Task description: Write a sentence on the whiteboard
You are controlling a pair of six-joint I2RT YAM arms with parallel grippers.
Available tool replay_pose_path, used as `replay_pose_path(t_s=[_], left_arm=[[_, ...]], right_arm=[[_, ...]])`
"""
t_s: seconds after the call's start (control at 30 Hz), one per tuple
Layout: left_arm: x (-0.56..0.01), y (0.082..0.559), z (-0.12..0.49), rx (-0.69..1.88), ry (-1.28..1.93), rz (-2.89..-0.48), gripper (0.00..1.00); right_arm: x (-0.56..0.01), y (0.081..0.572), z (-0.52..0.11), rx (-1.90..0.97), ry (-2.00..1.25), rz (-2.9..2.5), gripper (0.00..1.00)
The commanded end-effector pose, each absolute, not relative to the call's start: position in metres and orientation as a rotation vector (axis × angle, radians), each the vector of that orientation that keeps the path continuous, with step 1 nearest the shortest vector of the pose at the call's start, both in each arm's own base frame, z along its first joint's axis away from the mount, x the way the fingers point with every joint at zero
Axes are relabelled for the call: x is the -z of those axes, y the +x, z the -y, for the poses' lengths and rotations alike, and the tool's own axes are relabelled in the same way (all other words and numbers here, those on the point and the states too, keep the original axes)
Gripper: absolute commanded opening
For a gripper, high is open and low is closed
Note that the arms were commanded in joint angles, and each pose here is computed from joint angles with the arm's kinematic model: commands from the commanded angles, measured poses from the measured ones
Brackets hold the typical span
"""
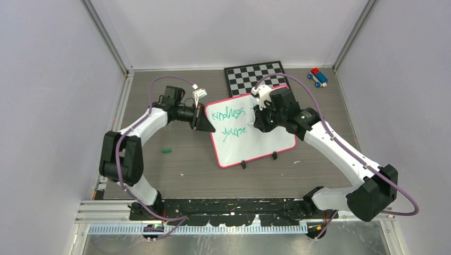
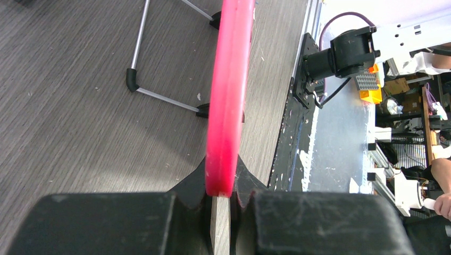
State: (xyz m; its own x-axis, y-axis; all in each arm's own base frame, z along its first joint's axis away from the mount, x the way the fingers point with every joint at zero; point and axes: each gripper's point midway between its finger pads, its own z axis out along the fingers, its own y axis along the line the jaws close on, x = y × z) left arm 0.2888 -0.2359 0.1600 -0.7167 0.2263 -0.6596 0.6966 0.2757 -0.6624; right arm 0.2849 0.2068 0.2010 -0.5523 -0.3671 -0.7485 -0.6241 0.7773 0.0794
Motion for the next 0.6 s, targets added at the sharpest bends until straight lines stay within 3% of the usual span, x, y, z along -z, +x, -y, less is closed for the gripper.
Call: replay_pose_path(t_s=[0.0, 0.57], left_arm=[[-0.163, 0.288, 0.236, 1.412, 0.860, -2.086, 0.00], [-0.161, 0.290, 0.237, 1.411, 0.859, -2.088, 0.00]], right_arm=[[-0.223, 0.302, -0.211, -0.426, -0.679, -2.136, 0.00], [-0.189, 0.281, -0.205, -0.442, -0.734, -2.232, 0.00]])
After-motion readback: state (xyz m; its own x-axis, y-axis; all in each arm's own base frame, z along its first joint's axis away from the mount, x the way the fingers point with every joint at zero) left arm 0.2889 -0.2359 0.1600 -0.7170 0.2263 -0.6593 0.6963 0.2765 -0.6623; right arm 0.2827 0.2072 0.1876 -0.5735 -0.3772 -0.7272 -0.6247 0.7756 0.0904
